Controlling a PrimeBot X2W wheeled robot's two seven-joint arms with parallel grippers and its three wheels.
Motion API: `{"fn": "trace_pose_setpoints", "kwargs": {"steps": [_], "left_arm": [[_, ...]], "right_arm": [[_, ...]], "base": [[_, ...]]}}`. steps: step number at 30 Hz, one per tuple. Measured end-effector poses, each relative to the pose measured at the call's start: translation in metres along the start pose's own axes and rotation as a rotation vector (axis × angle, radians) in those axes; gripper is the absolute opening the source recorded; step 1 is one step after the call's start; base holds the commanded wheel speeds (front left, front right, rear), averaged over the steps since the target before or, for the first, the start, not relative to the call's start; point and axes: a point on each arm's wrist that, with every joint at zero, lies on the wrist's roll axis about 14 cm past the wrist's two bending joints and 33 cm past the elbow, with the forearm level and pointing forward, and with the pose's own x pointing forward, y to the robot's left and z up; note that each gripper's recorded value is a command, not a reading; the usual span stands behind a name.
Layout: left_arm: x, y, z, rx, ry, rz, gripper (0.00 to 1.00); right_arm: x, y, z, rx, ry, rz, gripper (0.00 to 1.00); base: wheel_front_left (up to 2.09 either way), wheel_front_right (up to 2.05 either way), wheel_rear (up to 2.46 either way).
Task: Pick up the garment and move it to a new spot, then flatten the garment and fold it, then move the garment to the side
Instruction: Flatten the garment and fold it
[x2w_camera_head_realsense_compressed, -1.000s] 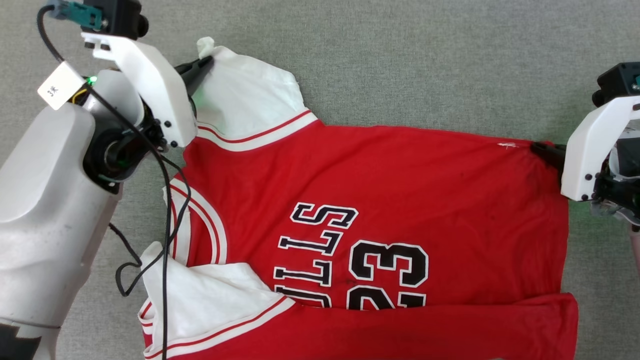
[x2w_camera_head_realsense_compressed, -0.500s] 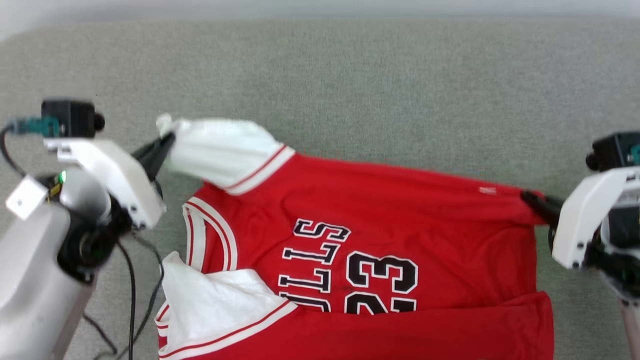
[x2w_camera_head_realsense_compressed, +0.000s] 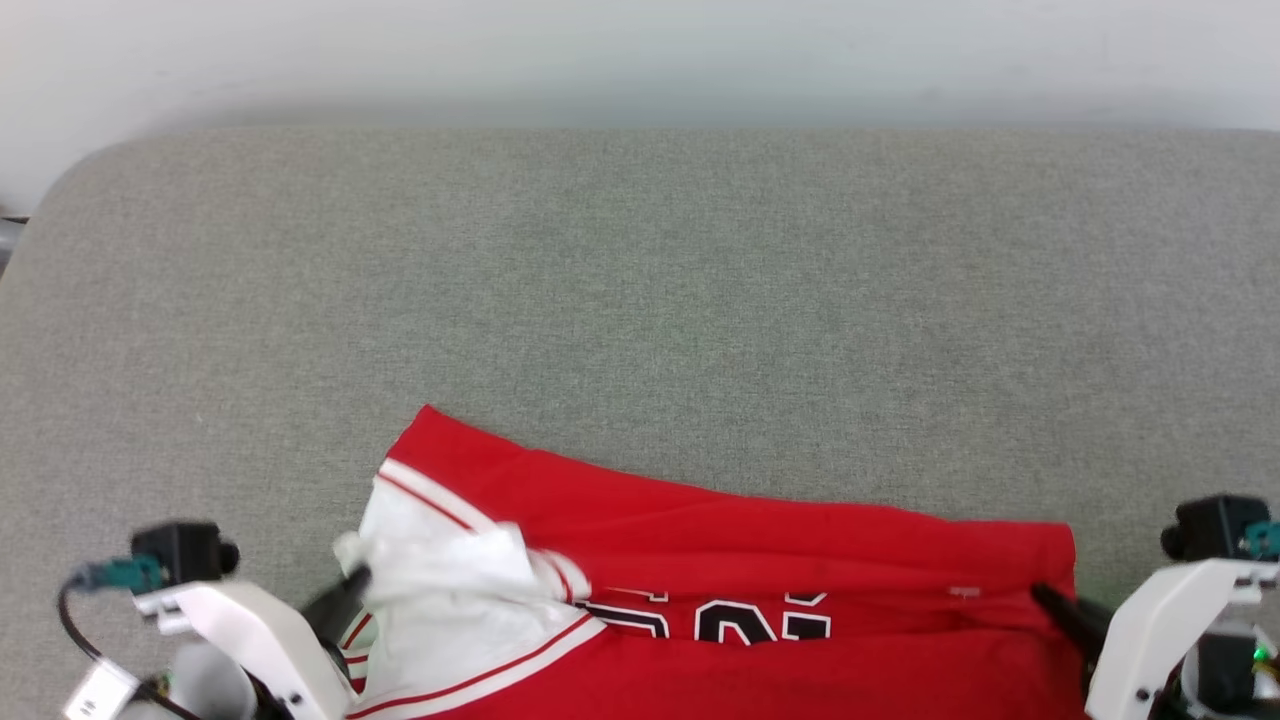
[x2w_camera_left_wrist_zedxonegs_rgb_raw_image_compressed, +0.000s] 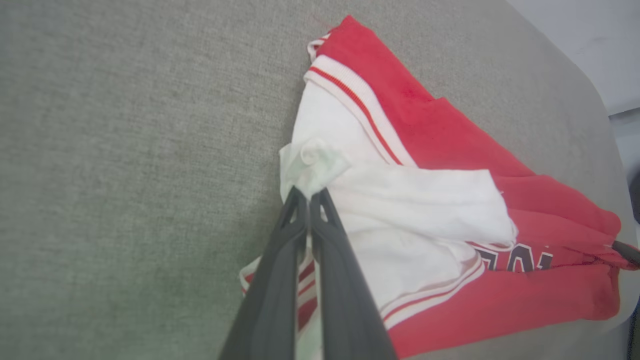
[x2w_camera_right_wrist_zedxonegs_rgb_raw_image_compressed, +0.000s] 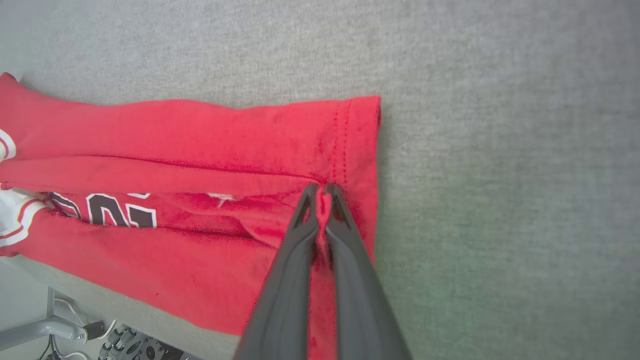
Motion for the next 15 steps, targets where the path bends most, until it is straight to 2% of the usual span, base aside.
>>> {"fn": "trace_pose_setpoints", "kwargs": {"steps": [3, 9, 10, 11, 12, 13, 15], "left_arm": [[-0.004, 0.001, -0.031, -0.048, 0.079, 0.012, 0.0], [-0.007, 0.007, -0.061, -0.121, 0.139, 0.043, 0.0], [-0.007, 0.008, -0.063, -0.121, 0.143, 0.044, 0.0], [-0.006, 0.008, -0.065, -0.119, 0.144, 0.047, 0.29], [-0.006, 0.008, -0.067, -0.12, 0.144, 0.045, 0.78], [-0.005, 0.007, -0.067, -0.122, 0.139, 0.042, 1.0], [-0.003, 0.004, -0.062, -0.113, 0.108, 0.032, 1.0]], "right_arm": [[0.0, 0.0, -0.019, 0.042, 0.029, -0.004, 0.0], [-0.002, -0.004, -0.047, 0.113, 0.05, -0.027, 0.0], [-0.002, -0.003, -0.049, 0.122, 0.047, -0.026, 0.42], [-0.001, -0.002, -0.051, 0.13, 0.046, -0.024, 1.0], [-0.001, -0.001, -0.053, 0.133, 0.041, -0.023, 1.0], [-0.001, 0.0, -0.05, 0.131, 0.022, -0.02, 1.0], [-0.001, 0.005, -0.045, 0.126, -0.021, -0.007, 1.0]], "base": [[0.0, 0.0, 0.0], [0.0, 0.0, 0.0], [0.0, 0.0, 0.0], [0.0, 0.0, 0.0], [0.0, 0.0, 0.0], [0.0, 0.0, 0.0], [0.0, 0.0, 0.0]]}}
